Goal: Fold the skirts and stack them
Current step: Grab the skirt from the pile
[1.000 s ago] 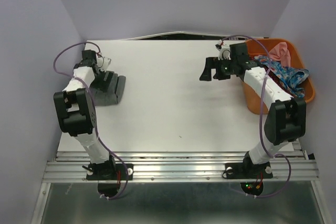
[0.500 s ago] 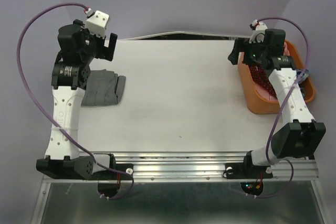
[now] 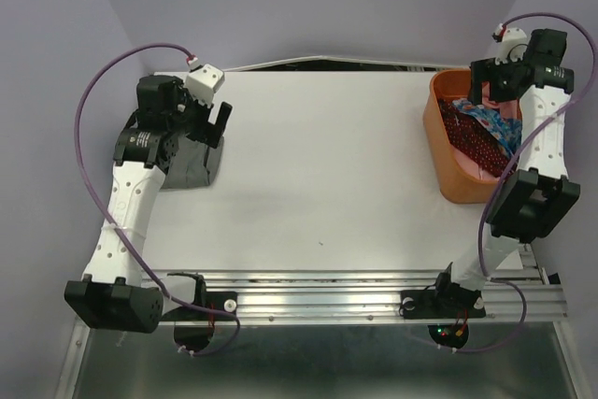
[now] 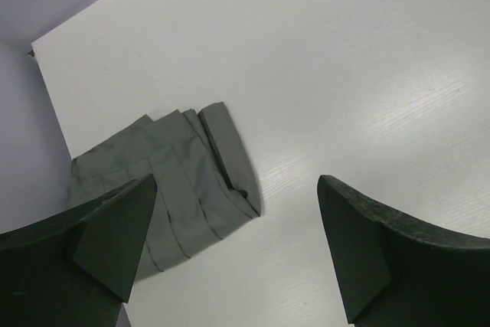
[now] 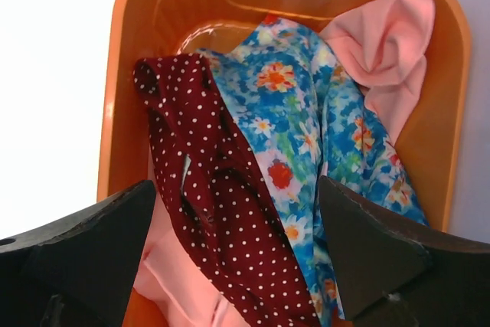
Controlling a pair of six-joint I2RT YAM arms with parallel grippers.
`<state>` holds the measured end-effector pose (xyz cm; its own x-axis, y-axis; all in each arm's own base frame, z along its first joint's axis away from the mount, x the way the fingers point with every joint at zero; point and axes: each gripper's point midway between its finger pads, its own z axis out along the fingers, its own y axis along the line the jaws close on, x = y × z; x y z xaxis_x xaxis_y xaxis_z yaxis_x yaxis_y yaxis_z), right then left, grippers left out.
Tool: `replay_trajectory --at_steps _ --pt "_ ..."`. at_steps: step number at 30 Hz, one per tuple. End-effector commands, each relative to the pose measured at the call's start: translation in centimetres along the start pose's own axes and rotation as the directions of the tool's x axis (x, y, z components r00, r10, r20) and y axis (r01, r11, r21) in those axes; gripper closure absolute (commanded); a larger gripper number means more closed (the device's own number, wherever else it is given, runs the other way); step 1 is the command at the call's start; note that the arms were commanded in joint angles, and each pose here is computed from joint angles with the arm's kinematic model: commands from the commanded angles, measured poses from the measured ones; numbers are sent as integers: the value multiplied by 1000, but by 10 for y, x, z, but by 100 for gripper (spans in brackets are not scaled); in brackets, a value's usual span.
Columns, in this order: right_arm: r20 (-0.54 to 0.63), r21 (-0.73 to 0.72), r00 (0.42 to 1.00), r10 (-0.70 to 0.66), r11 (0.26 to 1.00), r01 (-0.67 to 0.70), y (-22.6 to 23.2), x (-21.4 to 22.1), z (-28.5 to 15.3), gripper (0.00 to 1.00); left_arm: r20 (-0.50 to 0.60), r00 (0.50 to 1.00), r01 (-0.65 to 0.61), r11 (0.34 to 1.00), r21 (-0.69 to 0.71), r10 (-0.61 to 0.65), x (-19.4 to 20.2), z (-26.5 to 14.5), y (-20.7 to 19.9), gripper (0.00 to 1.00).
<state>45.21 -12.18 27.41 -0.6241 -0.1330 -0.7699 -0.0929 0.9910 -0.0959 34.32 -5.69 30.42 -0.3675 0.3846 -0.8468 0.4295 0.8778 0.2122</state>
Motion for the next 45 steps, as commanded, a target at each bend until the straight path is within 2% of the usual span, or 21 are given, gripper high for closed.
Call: replay_trajectory --at_steps 1,3,5,9,11,12,17,20,21,22,23,27,31,34,37,39,41,45 --pt "-55 -100 988 -144 985 138 11 3 1 8 64 998 -26 999 35 23 -28 8 -1 1" --pt "-74 -102 982 -173 981 165 6 4 10 9 50 999 1 999 50 -3 -31 18 0 2" --pt "-137 -178 976 -169 974 144 13 21 25 10 35 999 35 996 84 -38 -28 24 -7 1" --pt "-193 -274 967 -166 955 109 28 43 36 14 35 998 48 997 53 -50 -20 27 -5 1" --pt "-187 -265 968 -169 957 115 26 46 41 21 38 998 42 999 32 -44 -17 25 -2 1" --pt "-193 -277 968 -162 955 105 30 52 41 29 28 999 43 999 24 -43 -11 28 -2 1" --pt "-203 -316 967 -157 945 87 41 69 46 41 -14 997 77 995 60 -77 9 38 -13 1" --pt "-202 -320 969 -141 945 71 45 78 50 61 -22 995 94 993 74 -93 13 41 -17 1" --pt "-194 -323 972 -131 944 63 47 77 48 76 -25 996 91 993 75 -89 13 43 -16 1" --pt "-195 -324 973 -122 945 53 48 78 49 84 -22 996 86 994 72 -84 12 42 -15 2" --pt "-197 -319 975 -105 947 38 49 78 51 99 -23 997 74 995 65 -73 8 44 -11 1" --pt "-155 -296 985 -72 955 23 49 64 42 99 -57 997 62 995 76 -58 6 50 -9 1" --pt "-5 -203 998 -70 977 67 36 11 13 99 -44 996 79 993 85 -76 4 57 -10 1" --pt "150 -115 987 -60 990 78 25 -44 -20 99 -35 995 100 990 96 -97 -1 60 -12 1" --pt "299 -63 954 -32 997 53 20 -91 -52 99 -41 993 110 989 96 -107 -6 64 -9 1" --pt "416 -48 909 -37 997 63 21 -126 -78 99 -39 994 109 990 86 -106 -10 65 -6 2" --pt "524 -67 851 -28 995 75 28 -159 -108 99 -13 994 106 992 73 -105 -19 65 -1 2" --pt "659 -146 752 6 982 119 49 -202 -154 99 27 992 119 991 65 -121 -35 62 3 2"
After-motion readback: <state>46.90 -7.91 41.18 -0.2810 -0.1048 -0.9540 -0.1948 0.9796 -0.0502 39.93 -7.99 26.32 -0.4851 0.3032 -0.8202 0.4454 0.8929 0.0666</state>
